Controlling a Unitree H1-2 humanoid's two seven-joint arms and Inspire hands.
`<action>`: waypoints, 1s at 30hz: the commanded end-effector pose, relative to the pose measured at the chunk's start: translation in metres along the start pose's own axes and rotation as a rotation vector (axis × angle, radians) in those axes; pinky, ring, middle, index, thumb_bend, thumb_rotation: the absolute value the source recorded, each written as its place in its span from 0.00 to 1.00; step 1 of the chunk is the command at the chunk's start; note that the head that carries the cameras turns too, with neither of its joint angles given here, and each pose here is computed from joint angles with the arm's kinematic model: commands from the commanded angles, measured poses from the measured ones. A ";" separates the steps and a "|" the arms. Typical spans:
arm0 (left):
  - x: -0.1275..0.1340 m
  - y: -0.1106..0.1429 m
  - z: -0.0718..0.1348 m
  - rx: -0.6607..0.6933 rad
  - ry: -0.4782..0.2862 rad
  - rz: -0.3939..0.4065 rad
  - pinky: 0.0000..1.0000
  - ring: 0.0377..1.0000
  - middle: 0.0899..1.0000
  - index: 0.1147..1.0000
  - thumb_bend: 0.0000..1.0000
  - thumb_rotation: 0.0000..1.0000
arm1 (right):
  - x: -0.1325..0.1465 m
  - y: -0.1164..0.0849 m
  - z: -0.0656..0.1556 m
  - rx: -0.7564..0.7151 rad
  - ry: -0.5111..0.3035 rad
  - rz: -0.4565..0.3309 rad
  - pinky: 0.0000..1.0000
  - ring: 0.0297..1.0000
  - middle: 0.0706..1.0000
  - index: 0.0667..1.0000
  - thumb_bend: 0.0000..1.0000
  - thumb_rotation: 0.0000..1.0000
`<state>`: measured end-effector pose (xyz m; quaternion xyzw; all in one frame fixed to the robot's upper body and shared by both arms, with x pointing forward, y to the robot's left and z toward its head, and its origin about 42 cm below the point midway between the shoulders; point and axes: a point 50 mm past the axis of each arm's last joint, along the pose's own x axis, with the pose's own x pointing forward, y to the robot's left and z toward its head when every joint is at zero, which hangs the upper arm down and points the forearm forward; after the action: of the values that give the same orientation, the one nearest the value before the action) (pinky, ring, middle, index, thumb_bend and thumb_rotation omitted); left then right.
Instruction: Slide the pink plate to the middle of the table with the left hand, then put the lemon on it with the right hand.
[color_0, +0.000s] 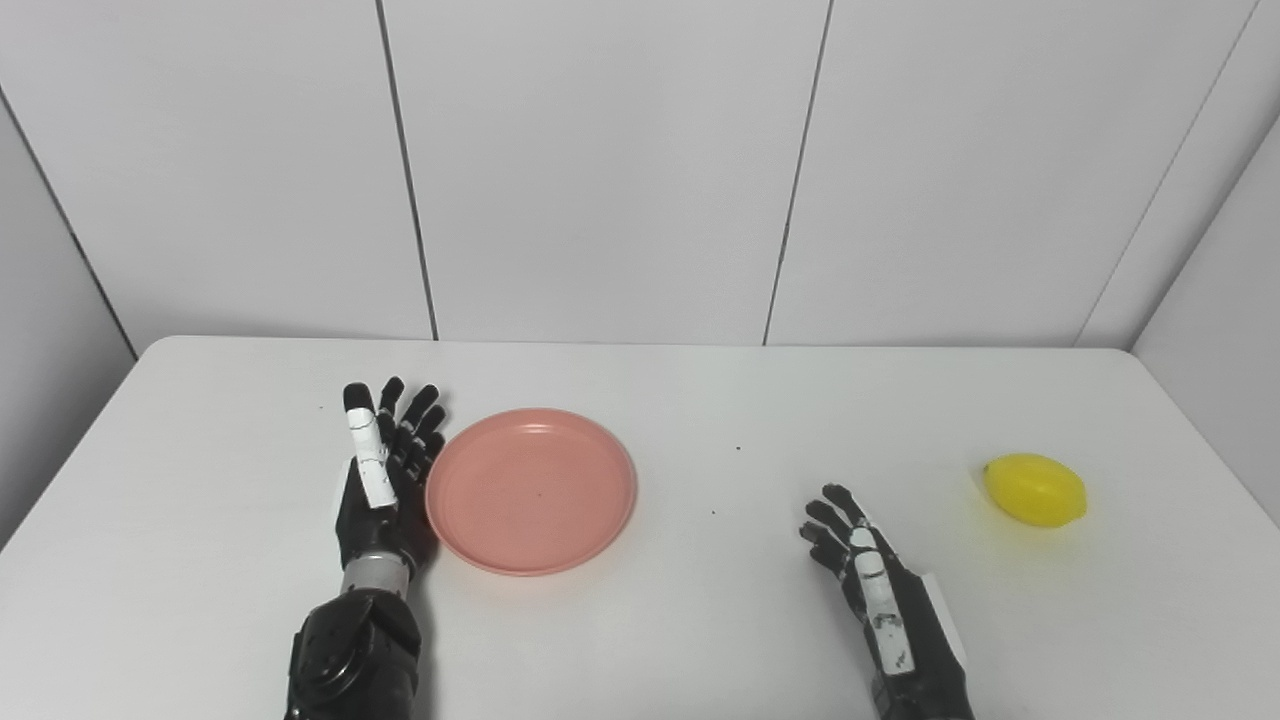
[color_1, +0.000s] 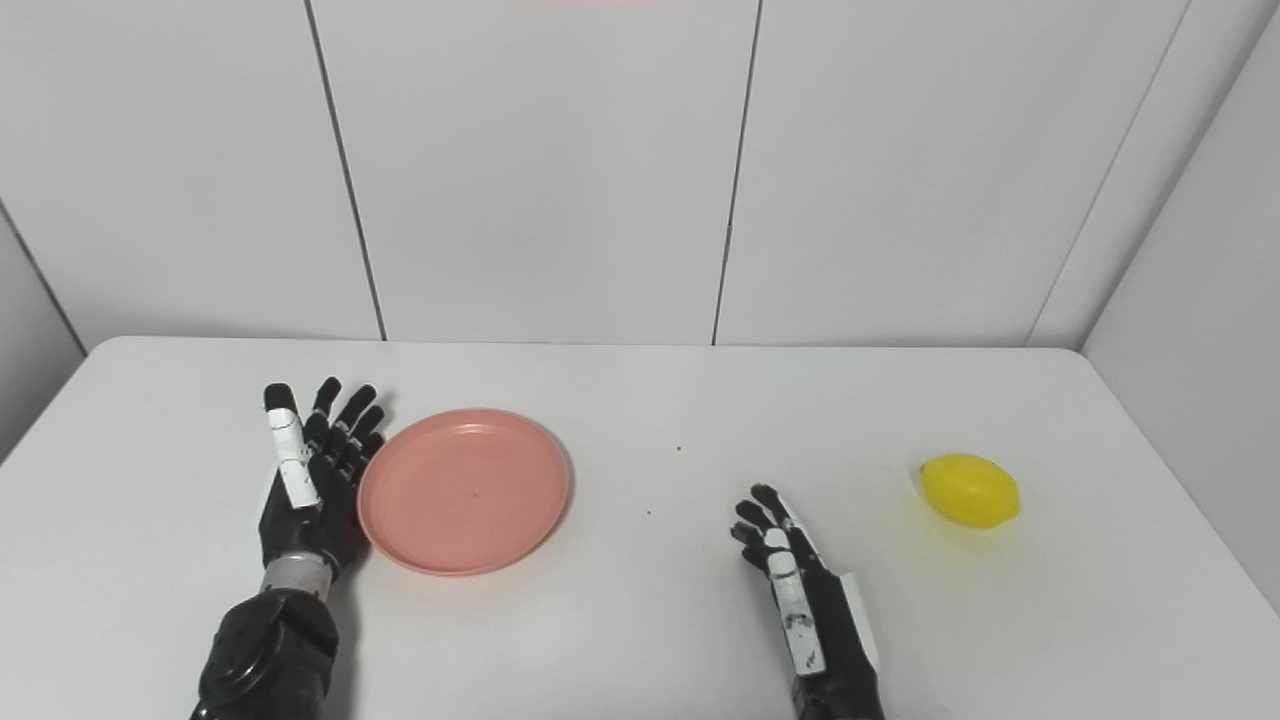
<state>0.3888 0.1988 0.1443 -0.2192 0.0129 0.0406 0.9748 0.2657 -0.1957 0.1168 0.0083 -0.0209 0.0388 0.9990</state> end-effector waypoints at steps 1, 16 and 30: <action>-0.001 -0.007 -0.003 -0.013 0.017 0.001 1.00 0.92 0.87 0.96 0.81 1.00 | 0.002 0.018 -0.004 0.021 0.072 0.062 0.87 0.85 0.86 0.89 0.61 1.00; 0.001 -0.024 -0.010 -0.077 0.031 -0.048 1.00 0.94 0.94 1.00 0.77 1.00 | 0.004 0.024 -0.005 0.024 0.069 0.060 0.87 0.84 0.85 0.88 0.61 1.00; -0.001 -0.036 -0.016 -0.105 0.055 -0.075 1.00 0.93 0.89 0.93 0.75 0.99 | 0.005 0.028 -0.003 0.018 0.071 0.066 0.87 0.84 0.86 0.89 0.60 1.00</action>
<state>0.3896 0.1646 0.1434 -0.2757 0.0227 0.0053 0.9610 0.2685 -0.1815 0.1189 0.0111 -0.0163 0.0438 0.9988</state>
